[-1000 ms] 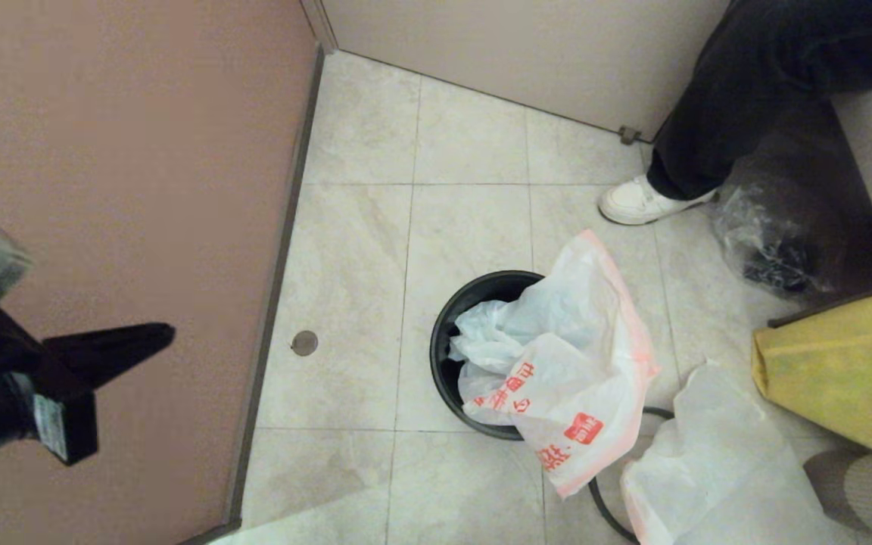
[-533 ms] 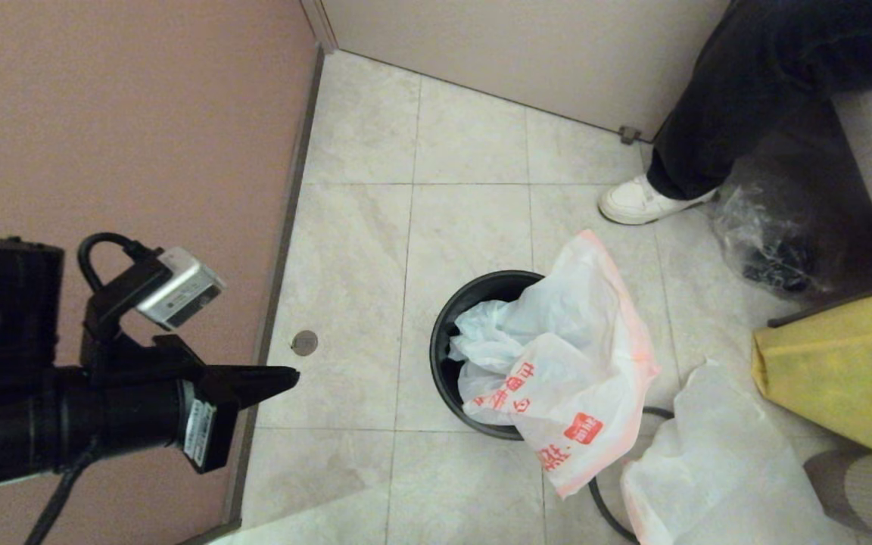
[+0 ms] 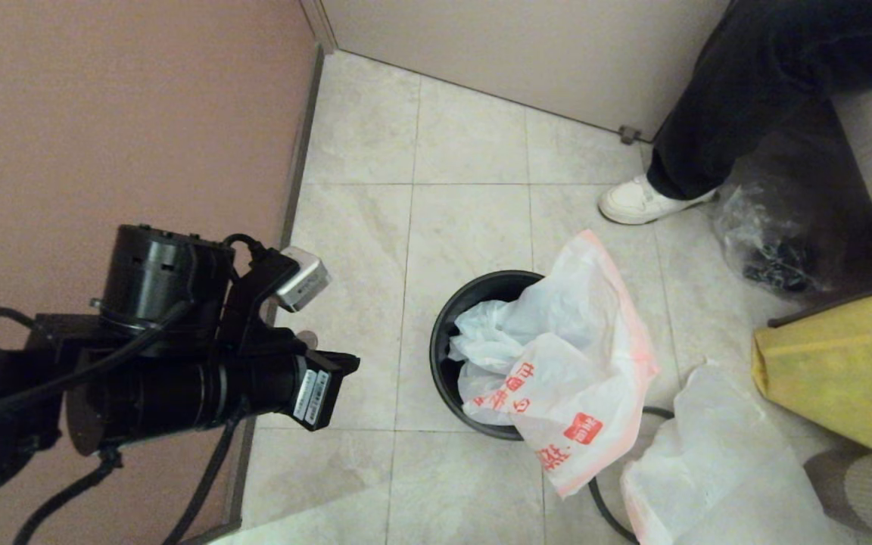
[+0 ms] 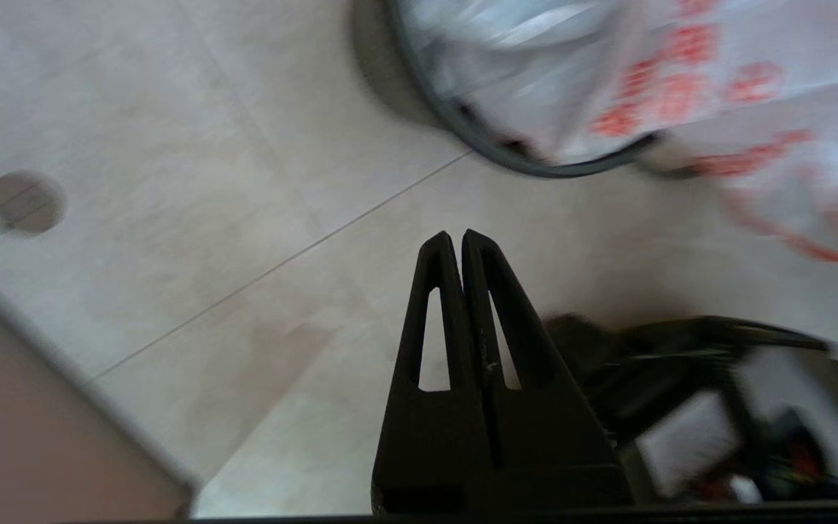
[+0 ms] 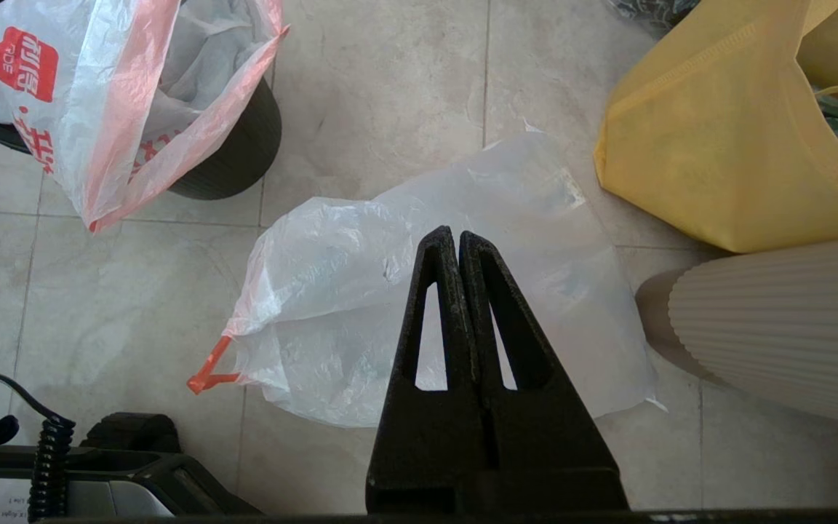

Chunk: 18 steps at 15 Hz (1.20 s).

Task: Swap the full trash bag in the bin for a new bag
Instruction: Put the new garbage bag on the trash can

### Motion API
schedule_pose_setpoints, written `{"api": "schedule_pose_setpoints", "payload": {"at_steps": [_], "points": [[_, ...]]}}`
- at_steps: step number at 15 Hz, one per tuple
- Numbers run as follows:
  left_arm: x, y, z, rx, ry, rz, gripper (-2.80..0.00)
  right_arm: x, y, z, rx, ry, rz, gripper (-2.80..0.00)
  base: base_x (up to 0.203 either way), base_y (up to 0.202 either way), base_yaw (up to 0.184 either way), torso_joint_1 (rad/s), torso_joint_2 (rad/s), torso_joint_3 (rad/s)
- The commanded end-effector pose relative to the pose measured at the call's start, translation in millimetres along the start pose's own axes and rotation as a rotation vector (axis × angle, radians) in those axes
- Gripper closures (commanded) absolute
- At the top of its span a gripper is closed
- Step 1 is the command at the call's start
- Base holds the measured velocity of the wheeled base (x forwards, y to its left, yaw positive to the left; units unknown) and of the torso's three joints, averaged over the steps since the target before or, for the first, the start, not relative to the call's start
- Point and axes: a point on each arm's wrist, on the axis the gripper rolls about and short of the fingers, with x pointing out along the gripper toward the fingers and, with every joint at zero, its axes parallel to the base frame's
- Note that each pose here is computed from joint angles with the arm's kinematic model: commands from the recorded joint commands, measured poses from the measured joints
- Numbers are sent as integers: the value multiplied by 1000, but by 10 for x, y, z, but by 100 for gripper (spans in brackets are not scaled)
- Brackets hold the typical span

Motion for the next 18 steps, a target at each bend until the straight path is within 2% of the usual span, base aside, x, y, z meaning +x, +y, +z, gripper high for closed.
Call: {"api": "schedule_pose_setpoints", "payload": {"at_steps": [1,4,7,10,15,16,18], "points": [[135,-158,-11,32,35,-27,0,1,0,0,-1,2,0,0,0,0,0,0,0,0],[63,-241,94,45,-12,-51,0,1,0,0,0,2,1,0,0,0,0,0,0,0],[51,-268,124,43,-21,-54,0,1,0,0,-2,2,1,0,0,0,0,0,0,0],[43,-289,127,-37,-19,-62,0,1,0,0,0,2,0,0,0,0,0,0,0,0],[97,-308,182,-48,-27,-69,0,1,0,0,0,2,1,0,0,0,0,0,0,0],[105,-316,218,-65,-34,-73,0,1,0,0,0,2,0,0,0,0,0,0,0,0],[119,-398,250,-71,-37,-100,0,2,0,-2,-17,2,1,0,0,0,0,0,0,0]]}}
